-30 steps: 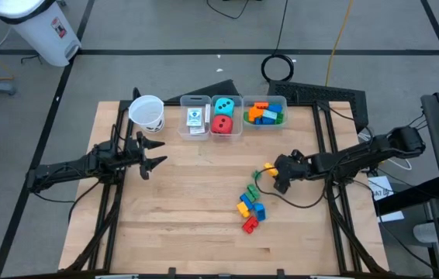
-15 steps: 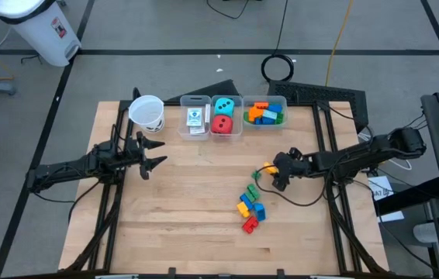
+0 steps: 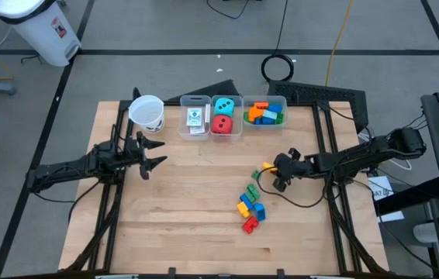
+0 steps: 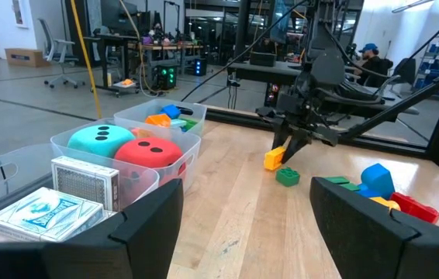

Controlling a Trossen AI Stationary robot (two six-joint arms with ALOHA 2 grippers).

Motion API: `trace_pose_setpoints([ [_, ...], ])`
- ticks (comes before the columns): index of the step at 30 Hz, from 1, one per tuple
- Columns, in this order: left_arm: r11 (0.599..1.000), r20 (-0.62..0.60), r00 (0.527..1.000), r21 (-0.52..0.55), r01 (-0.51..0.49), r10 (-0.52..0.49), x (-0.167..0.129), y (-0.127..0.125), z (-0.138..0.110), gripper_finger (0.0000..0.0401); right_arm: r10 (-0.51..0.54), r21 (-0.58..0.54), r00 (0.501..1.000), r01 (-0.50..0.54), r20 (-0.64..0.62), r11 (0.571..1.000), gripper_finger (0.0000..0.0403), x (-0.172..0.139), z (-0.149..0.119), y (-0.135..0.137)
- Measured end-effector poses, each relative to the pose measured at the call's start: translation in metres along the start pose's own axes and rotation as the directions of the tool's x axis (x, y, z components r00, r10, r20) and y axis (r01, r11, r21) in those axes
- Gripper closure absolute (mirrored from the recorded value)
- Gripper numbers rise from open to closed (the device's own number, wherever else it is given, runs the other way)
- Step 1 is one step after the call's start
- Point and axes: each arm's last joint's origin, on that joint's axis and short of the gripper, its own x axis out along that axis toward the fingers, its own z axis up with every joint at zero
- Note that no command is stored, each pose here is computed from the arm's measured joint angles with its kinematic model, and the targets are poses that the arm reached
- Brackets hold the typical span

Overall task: Pick & Place Toys
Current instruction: Put the yellow game piece into the right transparent bin

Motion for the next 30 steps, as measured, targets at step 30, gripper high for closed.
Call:
trace_pose_setpoints([
  [30, 1.000, 0.000, 1.000, 0.000, 0.000, 0.000, 0.000, 0.000, 0.000, 0.0114, -0.199, -0.110, 0.902, 0.259, 0.384, 0.960, 0.0344, -0.001, 0.134, -0.161],
])
